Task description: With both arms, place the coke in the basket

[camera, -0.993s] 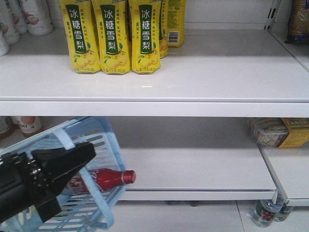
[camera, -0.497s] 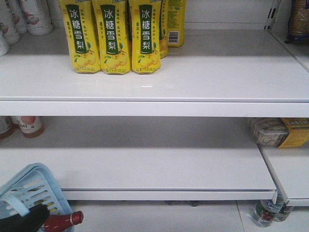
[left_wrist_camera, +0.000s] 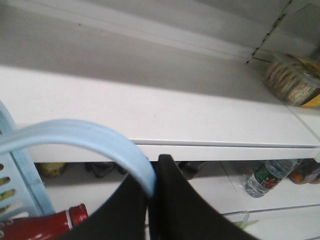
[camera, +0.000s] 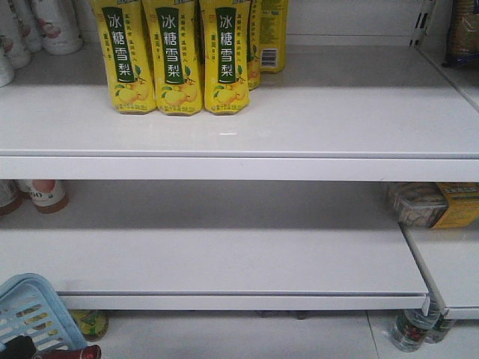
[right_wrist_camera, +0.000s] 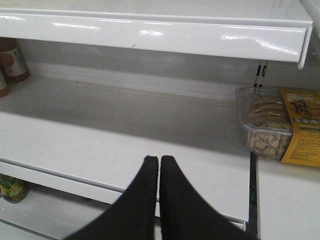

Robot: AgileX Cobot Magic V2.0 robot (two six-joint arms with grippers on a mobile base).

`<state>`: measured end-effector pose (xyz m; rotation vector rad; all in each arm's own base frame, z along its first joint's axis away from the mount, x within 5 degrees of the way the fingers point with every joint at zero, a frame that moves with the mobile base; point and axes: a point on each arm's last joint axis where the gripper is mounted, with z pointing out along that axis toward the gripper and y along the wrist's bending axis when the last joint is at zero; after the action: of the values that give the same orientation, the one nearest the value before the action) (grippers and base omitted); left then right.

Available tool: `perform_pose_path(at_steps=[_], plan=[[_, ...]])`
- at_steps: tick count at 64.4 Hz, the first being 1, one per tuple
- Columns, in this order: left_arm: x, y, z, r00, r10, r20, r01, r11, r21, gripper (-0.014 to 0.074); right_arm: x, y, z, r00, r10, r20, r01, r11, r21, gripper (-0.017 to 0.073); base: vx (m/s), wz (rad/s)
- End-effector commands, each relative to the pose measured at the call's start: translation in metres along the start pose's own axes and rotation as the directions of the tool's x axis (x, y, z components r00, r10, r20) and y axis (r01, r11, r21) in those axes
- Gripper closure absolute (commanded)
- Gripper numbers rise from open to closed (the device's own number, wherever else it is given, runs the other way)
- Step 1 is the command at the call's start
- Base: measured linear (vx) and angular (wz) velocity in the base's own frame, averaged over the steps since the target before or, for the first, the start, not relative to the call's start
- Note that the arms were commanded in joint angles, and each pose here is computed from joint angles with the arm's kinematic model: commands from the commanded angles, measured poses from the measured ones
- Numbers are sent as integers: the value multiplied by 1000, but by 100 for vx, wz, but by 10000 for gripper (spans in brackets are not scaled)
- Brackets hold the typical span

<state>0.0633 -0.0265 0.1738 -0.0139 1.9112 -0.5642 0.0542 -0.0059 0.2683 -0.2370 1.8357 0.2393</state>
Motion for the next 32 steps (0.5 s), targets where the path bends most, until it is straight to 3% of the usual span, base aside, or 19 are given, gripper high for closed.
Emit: perform_pose_path(at_steps=[1, 11, 20, 32], plan=[[-22, -12, -10, 952, 205, 228, -225, 972, 65, 600, -13, 2, -2, 997, -34, 75, 35, 999, -13, 564, 0, 0], [-29, -8, -20, 892, 295, 343, -298, 954, -45, 600, -13, 2, -2, 997, -34, 75, 35, 999, -13, 564, 0, 0], [-34, -4, -24, 854, 330, 403, -290, 944, -159, 600, -13, 2, -2, 997, -34, 75, 35, 999, -13, 564, 0, 0], [-42, -3, -29, 785, 398, 474, -308, 916, -258, 600, -13, 2, -2, 997, -34, 75, 35, 999, -13, 564, 0, 0]])
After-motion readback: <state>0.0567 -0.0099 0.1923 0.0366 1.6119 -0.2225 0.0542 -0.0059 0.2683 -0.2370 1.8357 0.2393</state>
